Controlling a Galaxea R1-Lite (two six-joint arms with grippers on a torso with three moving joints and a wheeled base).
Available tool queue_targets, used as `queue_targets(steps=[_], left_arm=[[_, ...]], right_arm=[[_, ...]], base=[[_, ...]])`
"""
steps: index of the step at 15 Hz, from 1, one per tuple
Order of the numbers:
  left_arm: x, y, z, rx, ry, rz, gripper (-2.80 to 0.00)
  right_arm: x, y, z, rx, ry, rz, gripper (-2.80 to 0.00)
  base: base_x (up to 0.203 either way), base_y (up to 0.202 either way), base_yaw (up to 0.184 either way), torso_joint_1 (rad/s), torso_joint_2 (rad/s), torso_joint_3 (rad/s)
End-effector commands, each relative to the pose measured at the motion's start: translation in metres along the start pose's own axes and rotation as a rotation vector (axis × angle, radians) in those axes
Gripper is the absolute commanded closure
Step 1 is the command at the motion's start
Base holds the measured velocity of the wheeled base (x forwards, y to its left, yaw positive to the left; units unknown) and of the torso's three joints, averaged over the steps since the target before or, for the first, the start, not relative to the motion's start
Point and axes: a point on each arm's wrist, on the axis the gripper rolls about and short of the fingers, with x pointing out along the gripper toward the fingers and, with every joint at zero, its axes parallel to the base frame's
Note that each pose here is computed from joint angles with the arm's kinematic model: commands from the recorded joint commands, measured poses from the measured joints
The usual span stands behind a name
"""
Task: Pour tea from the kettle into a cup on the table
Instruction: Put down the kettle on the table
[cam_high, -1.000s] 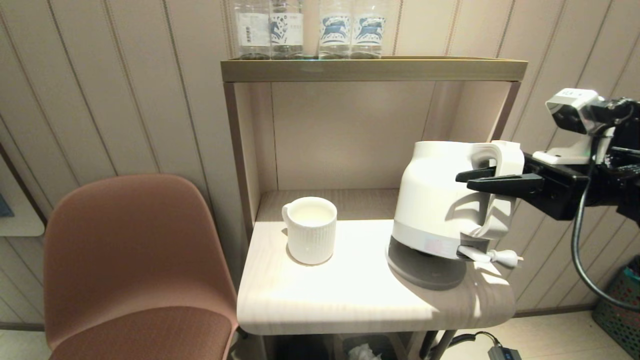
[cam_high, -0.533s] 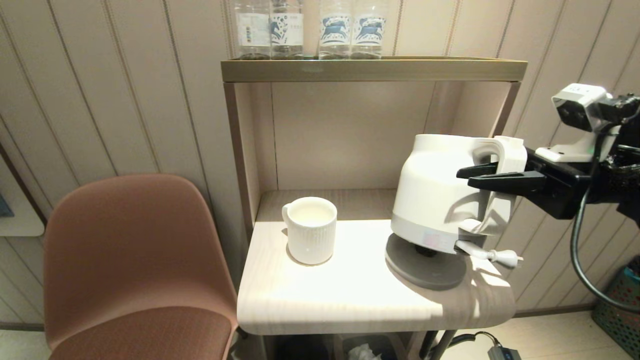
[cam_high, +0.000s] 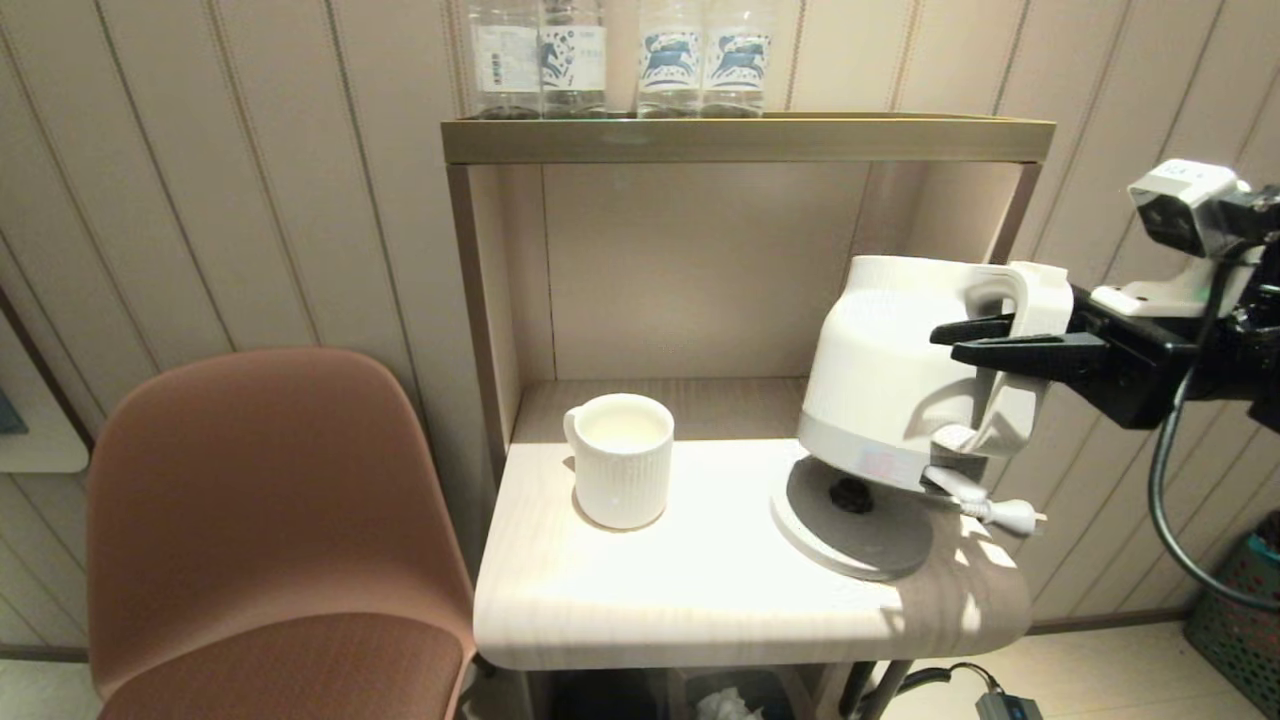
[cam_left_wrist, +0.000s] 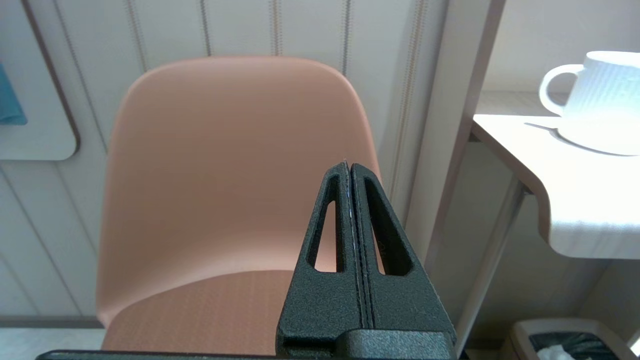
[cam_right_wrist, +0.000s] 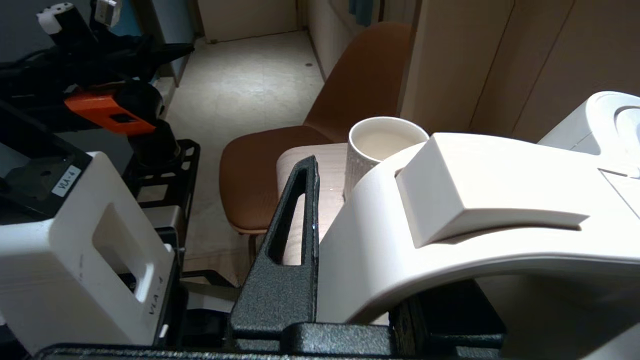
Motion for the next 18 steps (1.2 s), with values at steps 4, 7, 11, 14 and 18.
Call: queue_targets(steps=[4, 7, 11, 14, 18], left_arm=[[0.0, 0.0, 0.0, 0.0, -0.001, 0.0, 0.0], [0.0, 0.0, 0.0, -0.002, -0.001, 0.0, 0.0], [0.0, 0.0, 0.0, 0.0, -0.001, -0.001, 0.0], [0.0, 0.0, 0.0, 0.0, -0.001, -0.001, 0.0], [0.0, 0.0, 0.0, 0.0, -0.001, -0.001, 0.0]], right_arm=[[-0.003, -0.002, -0.001, -0.029, -0.001, 0.037, 0.0], [-0.002, 0.002, -0.006, -0.044, -0.001, 0.04, 0.0], [0.0, 0.006, -0.013, -0.066, -0.003, 0.05, 0.0], [0.0, 0.005, -0.021, -0.104, -0.004, 0.049, 0.0], [0.001, 0.003, -0.027, -0.109, -0.004, 0.05, 0.0]], base=[[0.0, 0.0, 0.0, 0.0, 0.0, 0.0], [0.0, 0.0, 0.0, 0.0, 0.0, 0.0], [0.0, 0.0, 0.0, 0.0, 0.0, 0.0], [0.0, 0.0, 0.0, 0.0, 0.0, 0.0], [0.0, 0.0, 0.0, 0.0, 0.0, 0.0]])
